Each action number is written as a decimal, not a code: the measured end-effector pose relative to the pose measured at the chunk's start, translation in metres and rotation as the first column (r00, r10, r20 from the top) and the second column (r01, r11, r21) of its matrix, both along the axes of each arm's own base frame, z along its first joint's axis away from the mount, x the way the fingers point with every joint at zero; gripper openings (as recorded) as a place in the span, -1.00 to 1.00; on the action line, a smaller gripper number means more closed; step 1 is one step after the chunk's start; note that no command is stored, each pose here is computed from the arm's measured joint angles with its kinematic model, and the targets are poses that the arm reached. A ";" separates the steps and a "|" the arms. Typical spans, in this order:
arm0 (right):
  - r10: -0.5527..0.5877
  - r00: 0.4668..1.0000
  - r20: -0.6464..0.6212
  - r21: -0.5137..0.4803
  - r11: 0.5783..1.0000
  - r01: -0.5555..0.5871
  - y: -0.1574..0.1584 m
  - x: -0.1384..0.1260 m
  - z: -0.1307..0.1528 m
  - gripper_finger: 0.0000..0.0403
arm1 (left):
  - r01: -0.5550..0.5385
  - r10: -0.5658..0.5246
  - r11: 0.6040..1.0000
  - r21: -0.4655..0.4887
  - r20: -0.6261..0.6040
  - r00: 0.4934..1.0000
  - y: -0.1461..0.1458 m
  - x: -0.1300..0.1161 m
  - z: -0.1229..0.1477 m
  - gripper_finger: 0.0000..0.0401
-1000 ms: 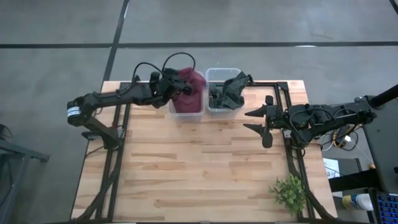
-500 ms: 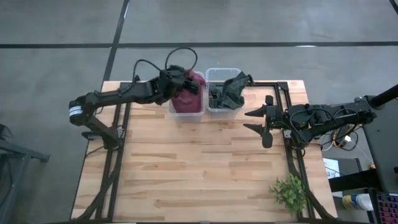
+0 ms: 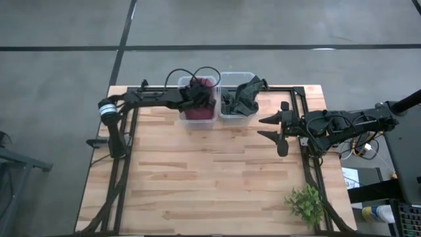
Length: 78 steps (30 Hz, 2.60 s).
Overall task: Pick & Place hat
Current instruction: Put the red cap into the left transparent bin, then adjust the black cap in the right transparent bin
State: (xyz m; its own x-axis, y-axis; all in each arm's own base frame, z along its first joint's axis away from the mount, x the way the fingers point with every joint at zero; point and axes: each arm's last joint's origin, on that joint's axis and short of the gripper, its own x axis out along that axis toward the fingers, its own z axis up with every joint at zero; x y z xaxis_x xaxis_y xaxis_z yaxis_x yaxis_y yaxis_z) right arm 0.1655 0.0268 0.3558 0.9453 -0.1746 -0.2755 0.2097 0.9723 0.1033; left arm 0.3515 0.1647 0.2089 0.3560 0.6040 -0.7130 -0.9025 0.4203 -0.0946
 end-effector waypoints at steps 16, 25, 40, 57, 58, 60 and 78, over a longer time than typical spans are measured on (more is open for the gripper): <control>0.001 1.000 0.000 -0.001 1.000 -0.001 0.000 0.000 0.000 0.01 | -0.064 0.010 0.964 0.258 0.207 0.978 -0.013 -0.035 0.120 -0.11; 0.001 1.000 0.000 -0.001 1.000 -0.001 0.000 0.000 0.000 0.01 | -0.084 -0.037 0.939 0.333 0.341 0.939 -0.033 -0.076 0.176 -0.11; -0.388 0.920 0.050 -0.109 0.914 0.391 -0.013 -0.004 0.002 0.01 | 0.002 -0.111 0.949 0.315 0.327 0.939 -0.067 -0.152 0.213 -0.11; -0.563 0.826 -0.020 -0.010 0.827 0.563 -0.048 -0.003 -0.007 0.01 | 0.020 -0.187 0.932 0.362 0.432 0.882 -0.105 -0.233 0.187 -0.11; -0.572 0.820 -0.019 0.009 0.820 0.572 -0.050 -0.002 -0.008 0.01 | 0.019 -0.195 0.930 0.368 0.447 0.873 -0.106 -0.236 0.183 -0.11; -0.582 0.813 -0.032 0.024 0.812 0.583 -0.053 0.002 -0.010 0.01 | 0.030 -0.223 0.926 0.377 0.479 0.849 -0.108 -0.239 0.175 -0.11; -0.684 0.663 -0.305 0.092 0.672 0.735 -0.106 0.049 -0.043 0.01 | 0.056 -0.304 0.921 0.385 0.622 0.722 -0.119 -0.259 0.119 -0.11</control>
